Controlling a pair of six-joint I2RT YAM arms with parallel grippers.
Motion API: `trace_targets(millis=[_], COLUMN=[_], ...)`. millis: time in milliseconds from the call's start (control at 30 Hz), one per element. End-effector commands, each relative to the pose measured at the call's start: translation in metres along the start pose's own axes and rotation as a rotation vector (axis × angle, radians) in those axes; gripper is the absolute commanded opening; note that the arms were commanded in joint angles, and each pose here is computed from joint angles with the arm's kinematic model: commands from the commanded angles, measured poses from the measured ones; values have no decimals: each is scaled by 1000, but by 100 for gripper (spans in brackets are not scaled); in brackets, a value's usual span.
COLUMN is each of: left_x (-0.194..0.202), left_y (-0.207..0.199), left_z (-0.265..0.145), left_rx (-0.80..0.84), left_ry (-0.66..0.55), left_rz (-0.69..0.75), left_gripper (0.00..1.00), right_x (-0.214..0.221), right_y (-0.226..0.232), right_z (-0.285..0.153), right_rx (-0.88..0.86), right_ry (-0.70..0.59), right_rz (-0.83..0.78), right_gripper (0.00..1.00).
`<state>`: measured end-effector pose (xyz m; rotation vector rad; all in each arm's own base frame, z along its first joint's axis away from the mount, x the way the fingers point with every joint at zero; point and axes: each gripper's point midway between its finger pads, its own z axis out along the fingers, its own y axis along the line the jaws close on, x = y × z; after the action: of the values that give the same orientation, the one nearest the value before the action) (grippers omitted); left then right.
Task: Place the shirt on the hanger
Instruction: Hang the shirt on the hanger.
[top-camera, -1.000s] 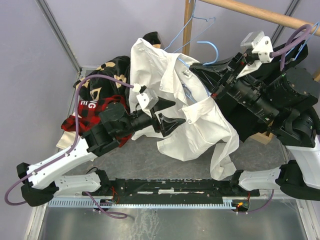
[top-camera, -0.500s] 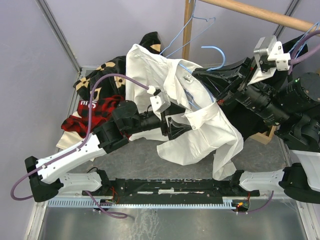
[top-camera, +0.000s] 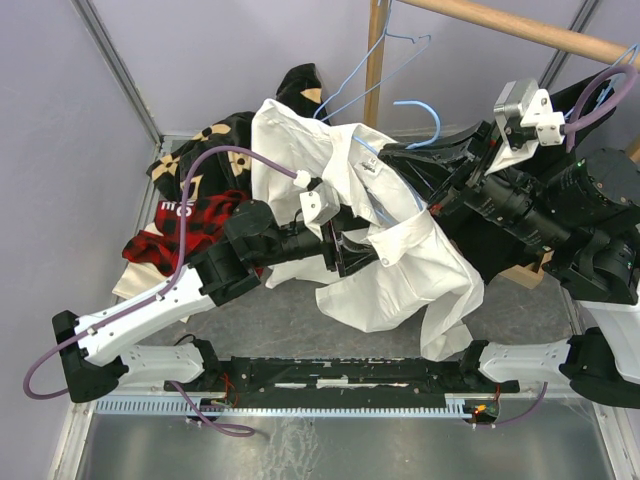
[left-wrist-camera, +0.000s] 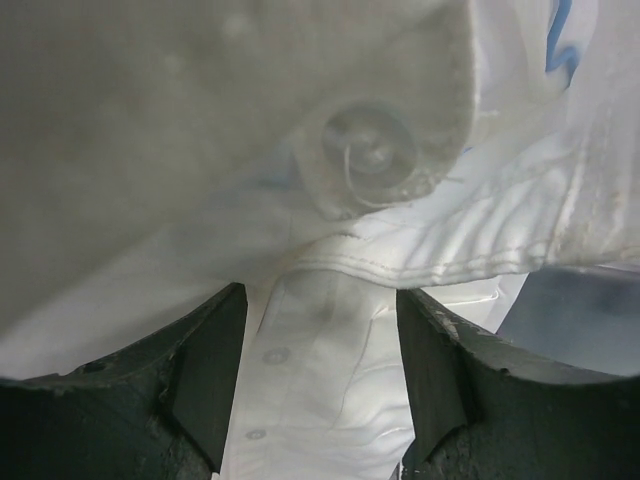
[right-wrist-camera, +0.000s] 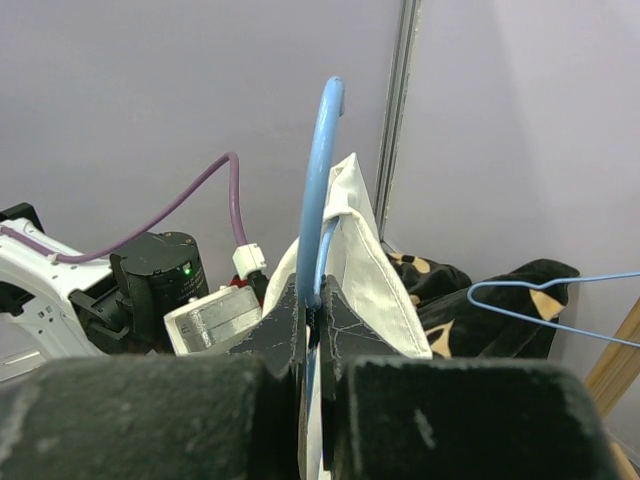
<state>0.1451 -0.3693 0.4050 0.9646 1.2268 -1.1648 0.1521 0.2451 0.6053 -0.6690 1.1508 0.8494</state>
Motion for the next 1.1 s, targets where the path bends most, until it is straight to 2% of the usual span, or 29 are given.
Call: trace_targets(millis=[0, 67, 200, 333, 533, 1067], left_x=[-34, -27, -9, 6, 20, 45], left_y=[-13, -15, -18, -10, 1, 18], left_z=[-3, -1, 1, -4, -17, -49], left_rx=[54, 69, 95, 39, -49, -177], left_ry=[-98, -81, -34, 2, 56, 184], left_rz=[9, -2, -37, -67, -71, -14], left_gripper=[66, 61, 45, 34, 3, 3], right_x=[-35, -34, -33, -32, -35, -47], right_y=[2, 3, 1, -3, -7, -23], right_z=[-7, -7, -8, -10, -13, -31], right_rx=[-14, -16, -3, 14, 37, 112], right_ry=[-125, -124, -122, -113, -114, -119], right_rz=[13, 16, 16, 2, -17, -89], right_gripper=[0, 0, 0, 0, 0, 0])
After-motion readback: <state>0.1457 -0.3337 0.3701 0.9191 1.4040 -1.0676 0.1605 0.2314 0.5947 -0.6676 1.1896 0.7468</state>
